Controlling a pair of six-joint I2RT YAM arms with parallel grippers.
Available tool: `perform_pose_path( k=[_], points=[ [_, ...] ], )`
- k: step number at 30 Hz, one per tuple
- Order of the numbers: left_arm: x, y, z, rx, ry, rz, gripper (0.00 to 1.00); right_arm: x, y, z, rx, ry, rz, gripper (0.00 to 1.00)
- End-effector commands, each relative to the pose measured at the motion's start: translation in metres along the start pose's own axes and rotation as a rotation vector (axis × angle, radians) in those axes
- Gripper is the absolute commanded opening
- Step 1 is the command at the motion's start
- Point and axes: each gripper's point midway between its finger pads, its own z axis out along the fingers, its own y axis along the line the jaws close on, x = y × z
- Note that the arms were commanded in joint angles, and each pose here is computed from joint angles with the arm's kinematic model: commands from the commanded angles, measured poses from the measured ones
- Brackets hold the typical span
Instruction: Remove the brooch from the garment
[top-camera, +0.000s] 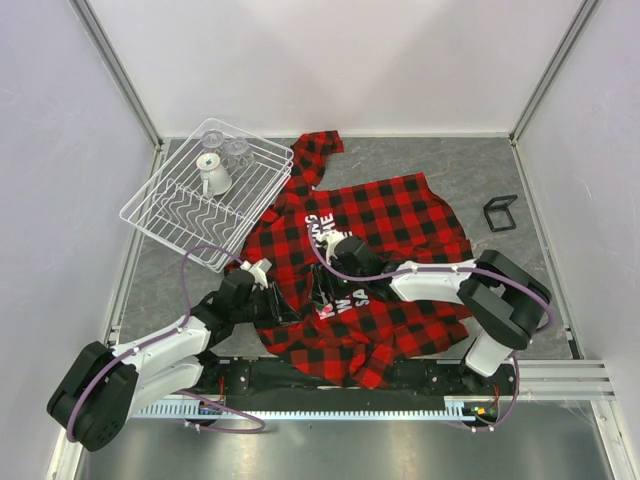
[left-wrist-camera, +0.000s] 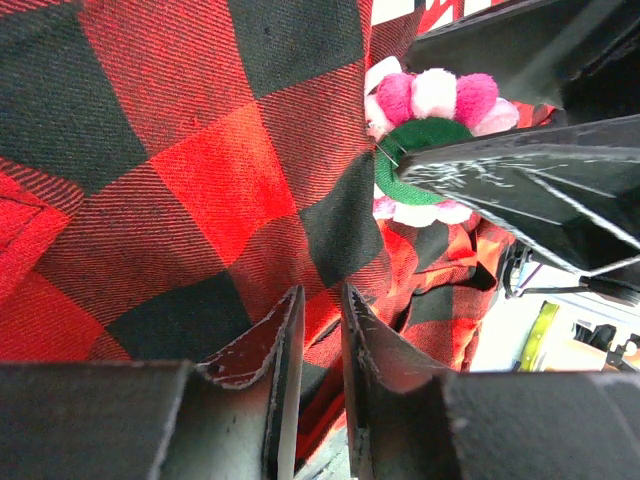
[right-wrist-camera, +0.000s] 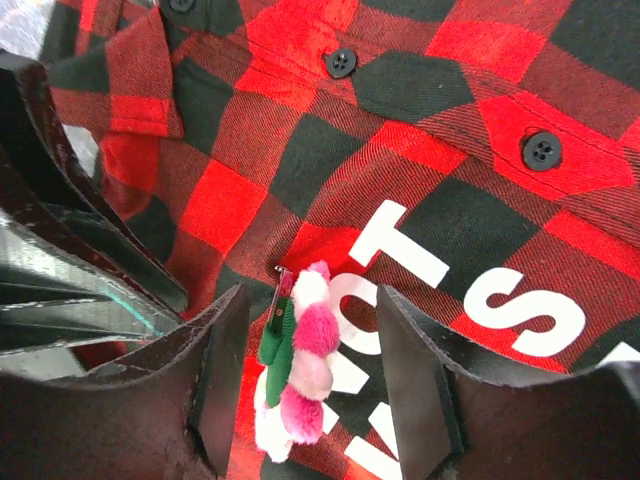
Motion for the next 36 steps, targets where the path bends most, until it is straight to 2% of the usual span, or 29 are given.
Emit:
perform_pose_path(
  k=[1, 7, 11, 16, 21, 36],
  points=[
    [-0.008, -0.021, -0.003, 0.068, -0.004, 0.029, 0.28, 0.005, 0.002, 0.006, -0.027, 0.071, -0.061, 0.59],
    [-0.007, -0.019, -0.003, 0.063, -0.006, 0.029, 0.27, 0.009, 0.001, 0.009, -0.024, 0.088, -0.060, 0.52],
    [-0.008, -0.019, -0.003, 0.063, -0.009, 0.031, 0.27, 0.009, 0.002, 0.009, -0.026, 0.083, -0.049, 0.50],
    [-0.006, -0.017, -0.003, 0.056, -0.005, 0.028, 0.27, -0.002, 0.011, 0.004, -0.053, 0.052, -0.002, 0.61],
    [-0.007, -0.017, -0.003, 0.060, -0.008, 0.029, 0.27, -0.011, 0.010, 0.003, -0.059, 0.041, 0.030, 0.63],
    [-0.004, -0.016, -0.003, 0.061, -0.005, 0.026, 0.27, -0.009, -0.003, 0.007, -0.027, 0.059, 0.060, 0.52]
  ],
)
